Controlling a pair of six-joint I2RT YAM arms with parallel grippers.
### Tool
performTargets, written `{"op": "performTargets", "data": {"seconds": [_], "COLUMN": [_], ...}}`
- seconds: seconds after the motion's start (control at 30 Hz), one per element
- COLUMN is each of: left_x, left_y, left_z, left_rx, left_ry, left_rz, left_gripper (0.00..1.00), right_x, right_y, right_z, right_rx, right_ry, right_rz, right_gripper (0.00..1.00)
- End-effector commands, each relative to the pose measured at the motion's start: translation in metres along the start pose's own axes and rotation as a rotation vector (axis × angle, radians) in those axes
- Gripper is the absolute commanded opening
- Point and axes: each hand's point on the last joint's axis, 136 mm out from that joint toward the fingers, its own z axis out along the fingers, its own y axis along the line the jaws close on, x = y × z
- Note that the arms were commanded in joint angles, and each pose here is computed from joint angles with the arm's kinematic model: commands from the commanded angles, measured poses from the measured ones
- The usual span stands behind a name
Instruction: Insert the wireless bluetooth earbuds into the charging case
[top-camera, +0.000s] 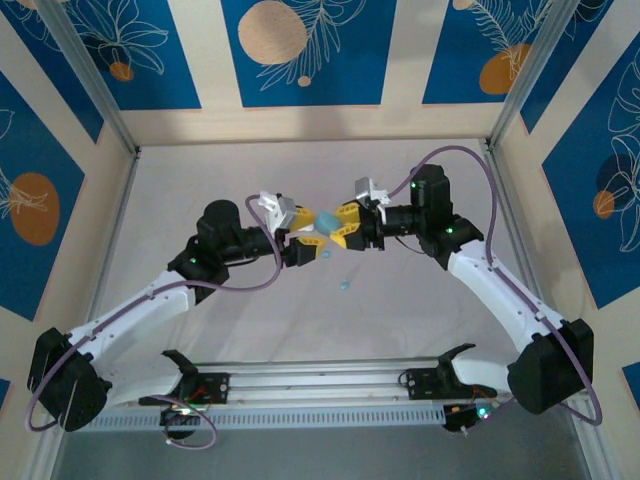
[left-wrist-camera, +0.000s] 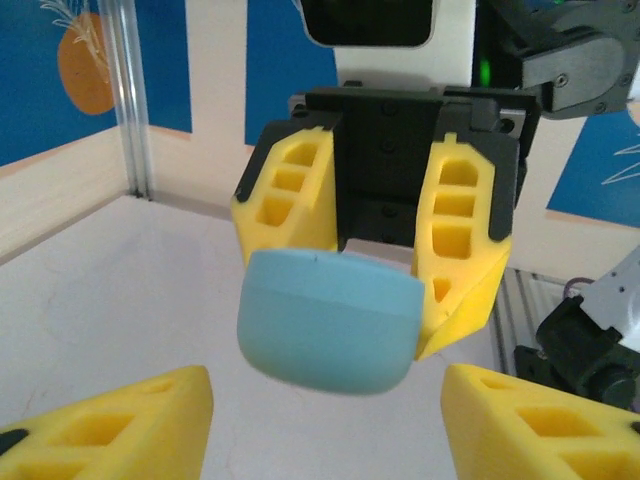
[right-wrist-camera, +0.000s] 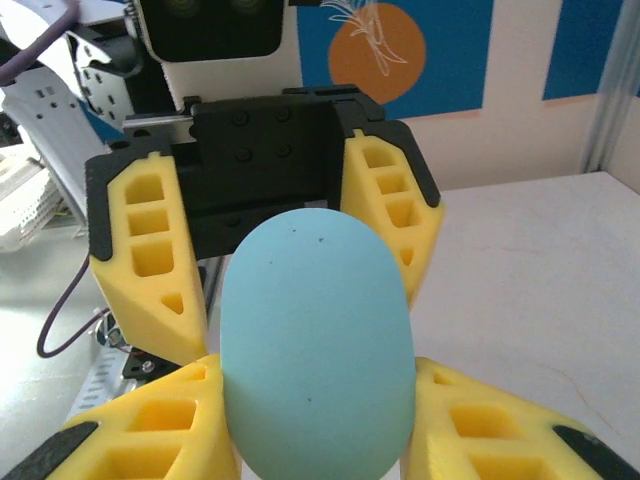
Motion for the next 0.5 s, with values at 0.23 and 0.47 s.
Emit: {"op": "performTargets", "data": {"seconds": [0.23,0.47], "left_x": [-0.0171,-0.0172], "left_y": [-0.0117,-0.0137], "left_z": [0.0026,0.0039], "left_rx": [0.082,0.100], "left_ry": [-0.026,-0.017], "left_rz": [0.054,0.048], "left_gripper": [0.50,0.42], "right_x": [-0.0015,-0.0011], "right_y": [0.0136,0.0162], "right_z": [0.0037,0.0052], "right_rx": [-0.075,-0.098], "right_ry": [0.024,0.039], "right_rz": [-0.065,-0.077], "right_gripper": [0.32,0.32]}}
